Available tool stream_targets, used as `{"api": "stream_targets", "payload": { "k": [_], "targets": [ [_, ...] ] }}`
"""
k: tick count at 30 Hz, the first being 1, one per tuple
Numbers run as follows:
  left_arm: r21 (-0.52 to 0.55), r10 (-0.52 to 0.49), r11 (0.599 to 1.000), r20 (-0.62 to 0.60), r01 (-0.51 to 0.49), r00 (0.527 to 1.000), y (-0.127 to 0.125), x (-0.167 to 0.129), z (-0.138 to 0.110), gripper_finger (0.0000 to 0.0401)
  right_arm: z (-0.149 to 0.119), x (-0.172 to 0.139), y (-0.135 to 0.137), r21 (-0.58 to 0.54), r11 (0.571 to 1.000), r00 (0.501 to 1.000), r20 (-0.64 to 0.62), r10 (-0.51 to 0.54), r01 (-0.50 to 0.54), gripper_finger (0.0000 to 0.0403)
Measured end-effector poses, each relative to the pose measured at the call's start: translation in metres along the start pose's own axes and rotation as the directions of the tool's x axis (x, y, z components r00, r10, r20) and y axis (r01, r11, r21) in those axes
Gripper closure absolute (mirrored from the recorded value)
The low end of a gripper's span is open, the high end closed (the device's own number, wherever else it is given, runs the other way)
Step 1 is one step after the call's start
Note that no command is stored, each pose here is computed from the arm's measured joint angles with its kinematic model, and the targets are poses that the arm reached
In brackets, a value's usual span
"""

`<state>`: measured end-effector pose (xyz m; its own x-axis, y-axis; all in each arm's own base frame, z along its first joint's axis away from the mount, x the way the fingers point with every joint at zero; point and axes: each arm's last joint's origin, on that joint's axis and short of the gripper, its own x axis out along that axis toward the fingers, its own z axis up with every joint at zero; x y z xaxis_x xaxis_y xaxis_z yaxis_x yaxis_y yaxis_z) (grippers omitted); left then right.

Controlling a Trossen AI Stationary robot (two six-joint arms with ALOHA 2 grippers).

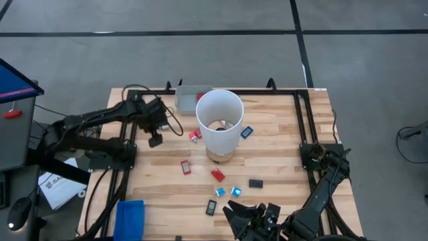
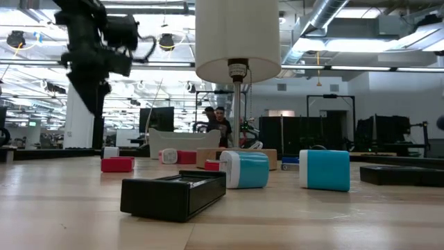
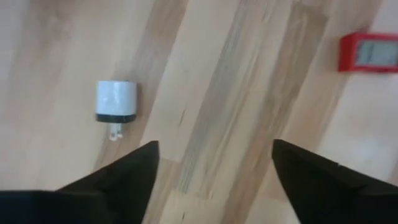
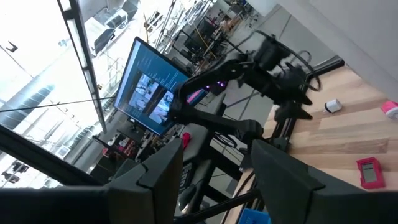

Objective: Pick & Place Office items
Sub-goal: Put the white charger adapter into the gray bin

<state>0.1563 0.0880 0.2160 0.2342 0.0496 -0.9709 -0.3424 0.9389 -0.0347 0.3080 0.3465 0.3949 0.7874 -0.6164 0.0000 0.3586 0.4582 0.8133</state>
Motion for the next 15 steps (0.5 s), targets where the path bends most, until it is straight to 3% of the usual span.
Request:
{"api": "stream_targets", "payload": {
  "k": [4,7,11,15],
  "targets": [
    [0.012,0.017,1.000,-0.083,-0.016,0.996,0.004,0.020,0.007,0.0045,0.000,-0.001,0.000,-0.002,1.000,1.000,-0.001,0.001,-0.001,0.0219],
    [0.021,0.095,0.995,-0.128,-0.093,0.987,0.008,0.034,0.015,0.0039,0.000,0.000,0.000,0.004,1.000,1.000,-0.001,0.000,0.000,0.0219],
    [0.014,0.178,0.984,-0.132,-0.178,0.975,0.016,0.050,0.024,0.0056,0.000,-0.001,0.000,0.011,1.000,1.000,-0.002,0.001,-0.001,0.0219],
    [-0.029,0.169,0.984,-0.130,-0.174,0.977,0.023,0.062,0.030,0.0085,0.001,-0.004,0.002,0.016,1.000,1.000,-0.007,0.005,-0.005,0.0219]
  ]
}}
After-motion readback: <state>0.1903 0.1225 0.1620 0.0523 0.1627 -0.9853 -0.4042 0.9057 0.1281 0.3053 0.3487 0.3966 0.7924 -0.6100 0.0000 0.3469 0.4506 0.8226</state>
